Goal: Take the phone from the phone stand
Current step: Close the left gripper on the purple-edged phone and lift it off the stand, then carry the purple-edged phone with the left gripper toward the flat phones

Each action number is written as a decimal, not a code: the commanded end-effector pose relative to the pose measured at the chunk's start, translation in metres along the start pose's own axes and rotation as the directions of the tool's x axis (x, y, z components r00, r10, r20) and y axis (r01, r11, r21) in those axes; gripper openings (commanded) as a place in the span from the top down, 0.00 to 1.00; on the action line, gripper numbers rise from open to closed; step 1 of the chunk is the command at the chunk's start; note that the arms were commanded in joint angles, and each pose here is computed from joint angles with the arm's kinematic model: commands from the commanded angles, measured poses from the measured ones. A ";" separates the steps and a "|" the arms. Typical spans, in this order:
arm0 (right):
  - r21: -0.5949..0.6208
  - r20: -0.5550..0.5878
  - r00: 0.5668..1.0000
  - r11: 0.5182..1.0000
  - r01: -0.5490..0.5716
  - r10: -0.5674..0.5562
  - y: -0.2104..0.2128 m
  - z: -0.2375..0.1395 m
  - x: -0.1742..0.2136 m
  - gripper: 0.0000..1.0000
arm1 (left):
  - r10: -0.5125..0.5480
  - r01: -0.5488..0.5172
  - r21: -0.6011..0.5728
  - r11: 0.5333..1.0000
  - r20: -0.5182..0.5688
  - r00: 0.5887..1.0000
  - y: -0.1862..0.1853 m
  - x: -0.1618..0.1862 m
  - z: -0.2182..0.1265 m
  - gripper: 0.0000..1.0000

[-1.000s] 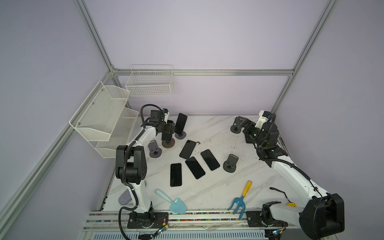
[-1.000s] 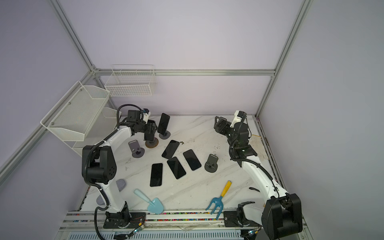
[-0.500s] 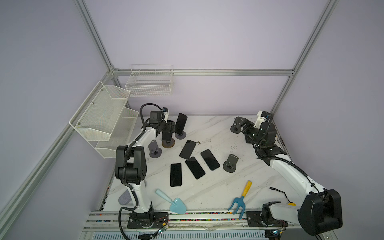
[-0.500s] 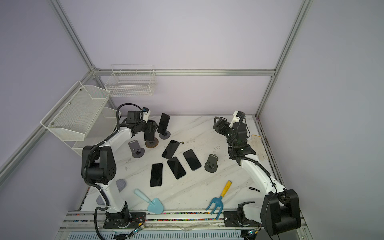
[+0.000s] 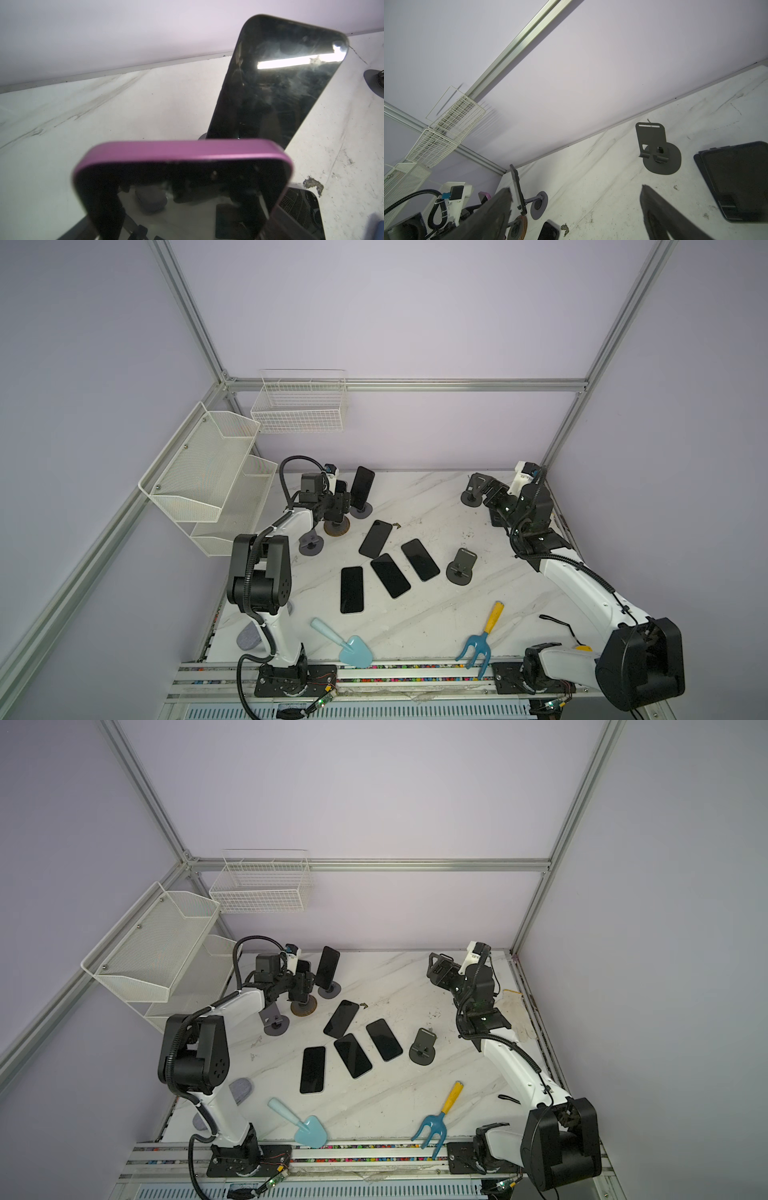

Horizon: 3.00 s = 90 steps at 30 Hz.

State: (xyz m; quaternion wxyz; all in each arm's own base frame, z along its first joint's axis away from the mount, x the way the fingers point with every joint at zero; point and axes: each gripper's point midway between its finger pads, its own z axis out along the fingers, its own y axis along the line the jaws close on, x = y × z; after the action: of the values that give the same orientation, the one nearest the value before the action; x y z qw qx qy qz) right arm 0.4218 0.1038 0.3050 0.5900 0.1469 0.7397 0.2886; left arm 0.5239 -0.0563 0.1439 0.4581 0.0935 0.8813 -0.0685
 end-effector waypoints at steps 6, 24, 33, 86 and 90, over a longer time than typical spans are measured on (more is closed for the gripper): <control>-0.008 0.024 1.000 1.000 -0.003 0.003 0.002 0.006 -0.004 0.03 | 0.032 -0.033 0.002 0.999 0.101 0.994 -0.006 -0.023 -0.018 0.23; 0.017 0.028 0.999 0.999 -0.039 0.038 -0.004 0.005 -0.004 0.03 | 0.048 -0.055 0.036 0.998 0.158 0.986 -0.023 -0.070 -0.058 0.29; 0.018 0.026 0.997 0.998 -0.067 0.067 -0.007 0.008 0.001 0.03 | 0.133 -0.134 -0.007 0.991 0.176 0.975 -0.041 -0.090 -0.094 0.29; 0.129 0.000 0.999 0.990 -0.050 0.050 -0.035 -0.001 0.019 0.03 | 0.147 -0.171 0.292 0.941 0.105 0.984 -0.263 -0.059 0.019 0.30; 0.132 -0.007 0.999 0.990 -0.048 0.049 -0.035 -0.001 0.019 0.03 | 0.165 -0.185 0.293 0.938 0.092 0.982 -0.267 -0.046 0.036 0.30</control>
State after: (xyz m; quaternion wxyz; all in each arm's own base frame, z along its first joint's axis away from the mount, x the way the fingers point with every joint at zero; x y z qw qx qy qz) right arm 0.4232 0.0876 0.2710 0.5697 0.2015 0.7539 0.2577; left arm 0.4903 -0.3093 0.1043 0.3872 0.2414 0.8781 -0.1442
